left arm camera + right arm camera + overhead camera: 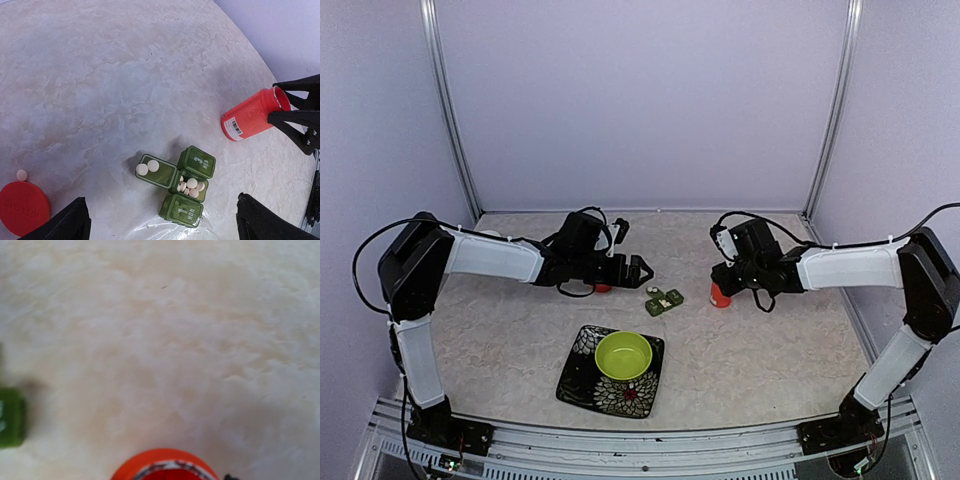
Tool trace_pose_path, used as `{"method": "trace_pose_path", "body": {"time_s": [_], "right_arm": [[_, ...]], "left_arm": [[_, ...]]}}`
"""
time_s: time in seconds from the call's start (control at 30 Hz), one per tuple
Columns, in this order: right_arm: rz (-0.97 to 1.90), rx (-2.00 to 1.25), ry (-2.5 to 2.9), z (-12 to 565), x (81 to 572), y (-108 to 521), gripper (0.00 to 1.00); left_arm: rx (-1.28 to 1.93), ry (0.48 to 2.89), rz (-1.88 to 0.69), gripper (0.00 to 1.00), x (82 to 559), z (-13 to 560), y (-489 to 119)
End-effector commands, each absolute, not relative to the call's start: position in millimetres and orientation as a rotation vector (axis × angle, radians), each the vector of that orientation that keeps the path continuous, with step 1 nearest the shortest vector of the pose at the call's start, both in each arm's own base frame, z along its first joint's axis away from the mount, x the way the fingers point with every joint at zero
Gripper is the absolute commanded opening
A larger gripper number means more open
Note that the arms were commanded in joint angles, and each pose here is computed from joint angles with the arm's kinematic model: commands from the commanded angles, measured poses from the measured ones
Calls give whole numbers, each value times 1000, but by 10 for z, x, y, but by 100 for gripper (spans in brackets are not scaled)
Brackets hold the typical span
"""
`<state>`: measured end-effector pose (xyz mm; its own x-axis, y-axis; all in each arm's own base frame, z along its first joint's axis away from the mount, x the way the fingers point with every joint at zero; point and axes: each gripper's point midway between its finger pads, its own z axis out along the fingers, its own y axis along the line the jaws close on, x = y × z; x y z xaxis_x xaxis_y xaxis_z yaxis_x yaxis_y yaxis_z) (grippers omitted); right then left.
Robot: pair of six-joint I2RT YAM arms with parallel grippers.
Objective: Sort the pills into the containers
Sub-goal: Place the pill bottle at the center of the board, then pick up the pill container from the center of the board.
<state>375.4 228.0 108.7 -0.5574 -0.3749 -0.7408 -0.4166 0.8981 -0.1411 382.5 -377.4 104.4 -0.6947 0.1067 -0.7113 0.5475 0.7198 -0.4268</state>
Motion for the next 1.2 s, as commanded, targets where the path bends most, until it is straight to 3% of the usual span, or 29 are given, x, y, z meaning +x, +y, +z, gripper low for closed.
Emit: {"method": "trace_pose_path", "body": {"time_s": [0.0,0.27,0.33,0.53,0.77,1.17], "right_arm": [[43,-553,2187,1129,3921,2247,46],[91,-578,2158,1327,3897,2311,74],[115,-586,2137,1460,3867,2326,76],[307,-702,2063,1803,3582,2650,74],[387,-849,2080,1582,3327,3181,68],[394,-753,2232,1022,3660,3369,62]], "left_arm": [[506,2223,-915,99,3808,1039,-3876],[500,2241,-981,99,3791,924,-3954],[493,2244,-988,99,3799,909,-3957],[471,2249,-1050,99,3806,860,-3984],[398,2245,-1099,99,3825,848,-3932],[332,2214,-1122,99,3805,883,-3757]]}}
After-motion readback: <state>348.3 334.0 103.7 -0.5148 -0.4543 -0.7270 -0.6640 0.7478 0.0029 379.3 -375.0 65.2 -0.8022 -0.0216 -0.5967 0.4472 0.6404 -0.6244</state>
